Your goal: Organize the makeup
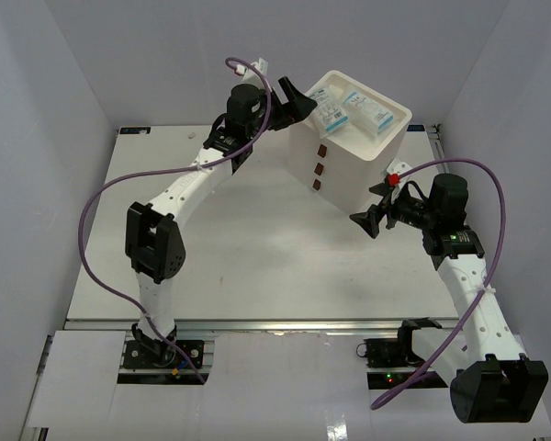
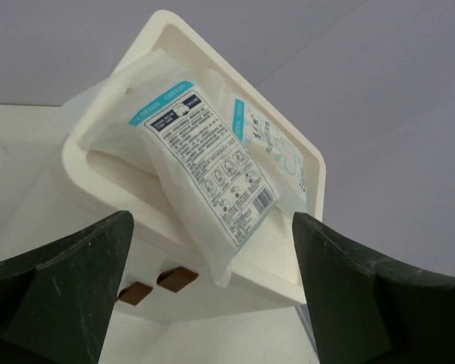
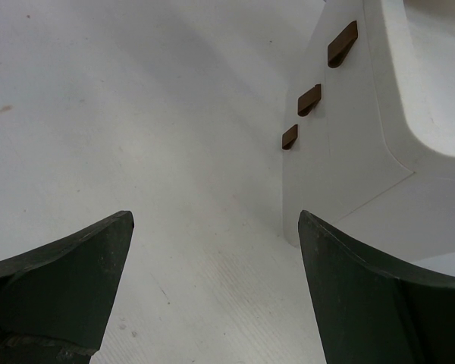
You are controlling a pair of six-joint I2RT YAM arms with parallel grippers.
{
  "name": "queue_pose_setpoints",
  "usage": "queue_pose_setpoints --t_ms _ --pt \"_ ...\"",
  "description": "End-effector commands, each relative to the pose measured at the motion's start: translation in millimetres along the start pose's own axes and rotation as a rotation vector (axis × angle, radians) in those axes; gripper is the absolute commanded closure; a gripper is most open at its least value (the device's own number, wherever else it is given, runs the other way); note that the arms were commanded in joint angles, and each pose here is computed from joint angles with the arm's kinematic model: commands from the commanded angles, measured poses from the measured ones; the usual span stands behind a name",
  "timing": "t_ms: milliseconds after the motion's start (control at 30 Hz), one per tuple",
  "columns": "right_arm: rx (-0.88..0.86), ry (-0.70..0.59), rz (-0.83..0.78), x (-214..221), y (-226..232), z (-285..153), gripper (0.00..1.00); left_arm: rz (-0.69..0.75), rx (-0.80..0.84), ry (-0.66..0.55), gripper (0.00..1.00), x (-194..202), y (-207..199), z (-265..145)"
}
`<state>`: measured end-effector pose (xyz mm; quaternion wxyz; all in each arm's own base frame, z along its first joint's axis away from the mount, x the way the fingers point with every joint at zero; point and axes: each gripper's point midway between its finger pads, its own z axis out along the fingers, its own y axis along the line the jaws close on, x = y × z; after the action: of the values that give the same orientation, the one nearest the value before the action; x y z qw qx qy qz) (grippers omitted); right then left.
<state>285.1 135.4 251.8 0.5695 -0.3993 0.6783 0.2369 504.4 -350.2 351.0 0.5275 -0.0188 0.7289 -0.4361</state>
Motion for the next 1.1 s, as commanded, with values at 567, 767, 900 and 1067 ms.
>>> queue_pose_setpoints --t_ms 567,767,900,1067 --pt "0.23 0.049 0.203 20 -38 -23 0.1 0.522 0.071 0.151 0.02 88 45 -271" --pt "0.402 0.125 0.228 52 -54 -37 0.1 0.561 0.0 0.111 0.02 102 67 -302" --pt "0.483 0.15 0.264 68 -64 -44 0.1 0.562 0.015 0.082 0.02 100 62 -309" --pt "0.532 0.155 0.305 77 -73 -48 0.1 0.561 0.031 0.099 0.02 103 60 -309"
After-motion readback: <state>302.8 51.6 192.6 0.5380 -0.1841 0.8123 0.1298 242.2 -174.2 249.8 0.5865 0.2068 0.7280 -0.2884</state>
